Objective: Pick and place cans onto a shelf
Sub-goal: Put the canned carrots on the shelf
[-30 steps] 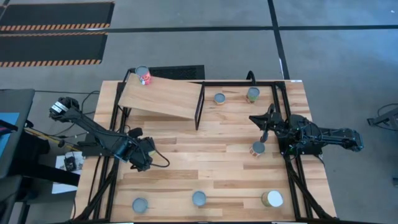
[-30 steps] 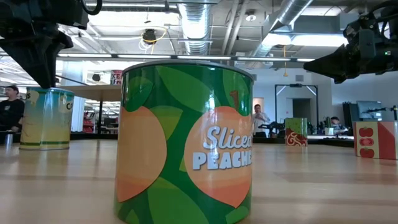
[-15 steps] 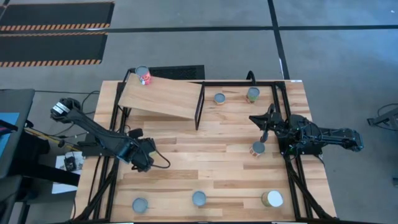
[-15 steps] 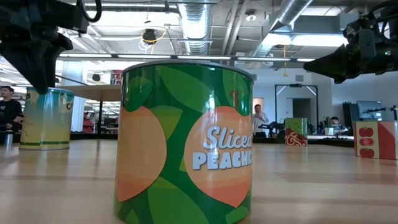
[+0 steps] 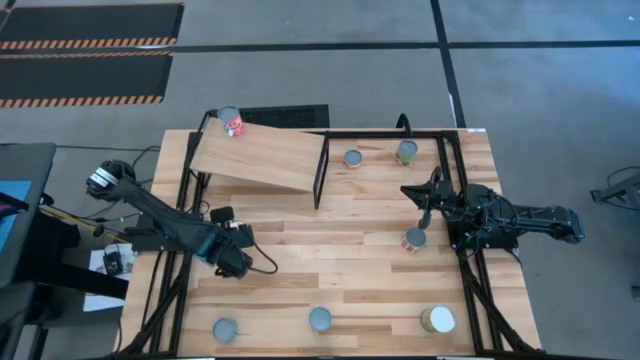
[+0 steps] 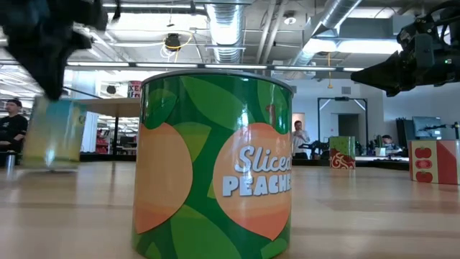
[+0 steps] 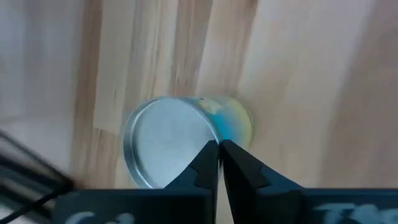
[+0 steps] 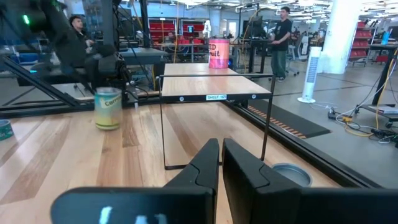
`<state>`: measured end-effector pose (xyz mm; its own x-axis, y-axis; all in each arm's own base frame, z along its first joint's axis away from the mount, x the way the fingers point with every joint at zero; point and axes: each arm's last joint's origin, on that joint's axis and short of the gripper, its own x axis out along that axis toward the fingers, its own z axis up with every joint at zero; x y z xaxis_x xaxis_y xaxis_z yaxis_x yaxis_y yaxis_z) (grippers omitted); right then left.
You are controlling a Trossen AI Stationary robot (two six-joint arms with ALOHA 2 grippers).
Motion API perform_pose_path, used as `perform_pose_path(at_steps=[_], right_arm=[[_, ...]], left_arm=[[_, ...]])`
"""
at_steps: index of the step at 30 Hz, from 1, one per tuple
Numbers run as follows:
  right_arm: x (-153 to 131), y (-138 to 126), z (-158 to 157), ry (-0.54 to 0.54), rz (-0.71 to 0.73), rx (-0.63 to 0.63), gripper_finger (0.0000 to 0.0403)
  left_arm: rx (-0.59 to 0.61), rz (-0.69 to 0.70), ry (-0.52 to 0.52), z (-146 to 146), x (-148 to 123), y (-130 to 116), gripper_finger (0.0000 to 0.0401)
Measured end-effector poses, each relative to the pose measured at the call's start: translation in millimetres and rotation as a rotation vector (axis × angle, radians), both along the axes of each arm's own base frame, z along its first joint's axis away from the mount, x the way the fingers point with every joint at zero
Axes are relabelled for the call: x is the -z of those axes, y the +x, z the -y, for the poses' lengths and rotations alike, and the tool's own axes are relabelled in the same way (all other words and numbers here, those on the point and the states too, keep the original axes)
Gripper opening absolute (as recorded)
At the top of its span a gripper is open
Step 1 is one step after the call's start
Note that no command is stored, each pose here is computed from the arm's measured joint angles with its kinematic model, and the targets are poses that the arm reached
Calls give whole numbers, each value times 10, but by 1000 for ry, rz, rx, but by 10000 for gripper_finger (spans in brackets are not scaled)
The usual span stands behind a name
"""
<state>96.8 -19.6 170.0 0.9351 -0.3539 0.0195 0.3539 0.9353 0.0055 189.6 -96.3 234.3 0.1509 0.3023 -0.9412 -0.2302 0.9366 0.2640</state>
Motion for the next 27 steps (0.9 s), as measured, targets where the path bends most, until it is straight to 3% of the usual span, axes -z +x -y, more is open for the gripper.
perform_pose_path(at_steps=[7, 14, 20, 27], right_arm=[[0, 0, 0, 0, 0, 0, 47], [0, 0, 0, 0, 0, 1, 47], [0, 0, 0, 0, 0, 0, 47], [0, 0, 0, 0, 0, 0, 47]], left_arm=[[-39, 234, -55, -120, -650, 15, 0], [-50, 434, 74, -369, -1399, 86, 0], [-103, 395, 226, -869, -1764, 235, 0], [-163, 221, 255, -1667, -1753, 456, 0]])
